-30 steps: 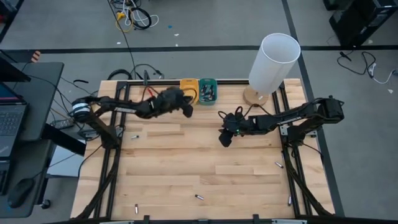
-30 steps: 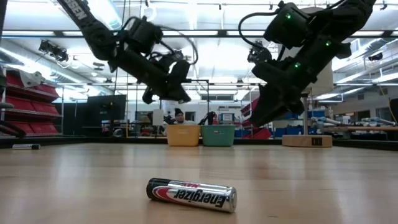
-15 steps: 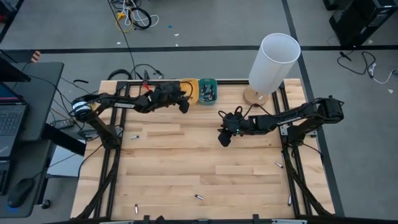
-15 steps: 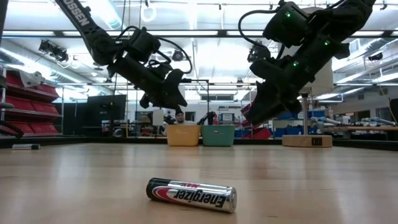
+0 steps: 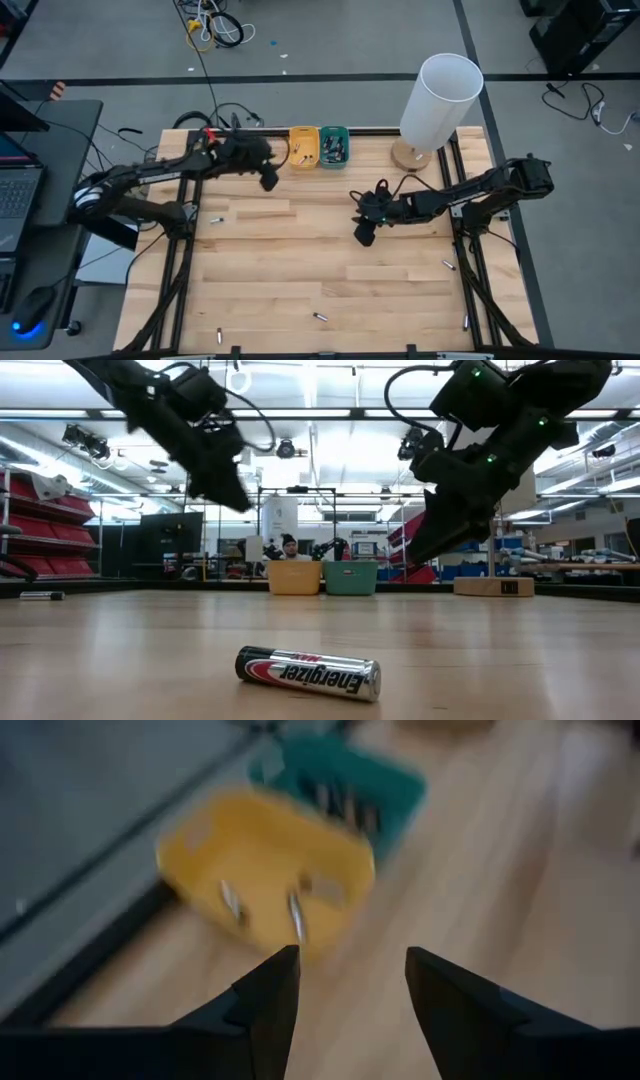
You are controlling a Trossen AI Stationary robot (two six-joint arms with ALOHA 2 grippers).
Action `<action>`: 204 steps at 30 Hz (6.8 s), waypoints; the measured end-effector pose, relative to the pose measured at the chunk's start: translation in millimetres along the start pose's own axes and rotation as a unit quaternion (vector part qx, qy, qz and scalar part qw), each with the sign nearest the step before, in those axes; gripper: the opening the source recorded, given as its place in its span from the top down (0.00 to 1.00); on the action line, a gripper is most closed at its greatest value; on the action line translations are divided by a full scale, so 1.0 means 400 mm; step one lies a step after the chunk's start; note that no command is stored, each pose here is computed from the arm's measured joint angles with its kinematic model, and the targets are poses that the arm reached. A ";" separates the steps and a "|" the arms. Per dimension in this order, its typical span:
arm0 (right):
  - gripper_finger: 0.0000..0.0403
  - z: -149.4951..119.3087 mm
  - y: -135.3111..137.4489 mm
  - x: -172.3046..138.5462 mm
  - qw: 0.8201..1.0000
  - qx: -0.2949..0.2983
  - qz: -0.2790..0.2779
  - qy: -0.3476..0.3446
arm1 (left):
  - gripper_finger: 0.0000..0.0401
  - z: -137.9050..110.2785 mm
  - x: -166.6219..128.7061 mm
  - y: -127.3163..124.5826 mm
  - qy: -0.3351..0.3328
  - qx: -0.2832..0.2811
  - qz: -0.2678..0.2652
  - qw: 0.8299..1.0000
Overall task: Sort batteries
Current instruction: Put the silver battery into the yellow bin
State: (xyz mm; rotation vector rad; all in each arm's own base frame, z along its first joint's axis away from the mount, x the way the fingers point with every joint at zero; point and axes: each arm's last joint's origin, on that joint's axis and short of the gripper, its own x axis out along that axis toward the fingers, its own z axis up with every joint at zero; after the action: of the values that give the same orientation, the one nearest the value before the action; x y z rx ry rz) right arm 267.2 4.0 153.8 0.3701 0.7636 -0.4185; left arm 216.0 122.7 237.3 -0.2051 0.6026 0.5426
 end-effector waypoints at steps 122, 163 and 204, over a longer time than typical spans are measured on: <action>0.68 -0.230 0.071 -0.208 0.856 0.012 -0.143 0.497 | 0.54 0.059 0.135 -0.140 -0.019 0.064 -0.056 0.996; 0.97 -0.328 0.061 -0.200 0.848 0.002 -0.109 0.519 | 0.54 0.001 0.014 -0.318 -0.107 0.068 -0.096 0.987; 0.96 0.357 -0.103 0.136 0.968 -0.117 0.105 -0.196 | 0.54 -0.324 -0.108 -0.451 -0.239 -0.053 -0.092 0.965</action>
State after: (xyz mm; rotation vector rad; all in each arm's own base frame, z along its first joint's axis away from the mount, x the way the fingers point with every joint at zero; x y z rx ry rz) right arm 365.4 -109.8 202.6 0.1368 0.3764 -0.1878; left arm 221.1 -91.1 162.6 -0.2193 0.0836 0.4232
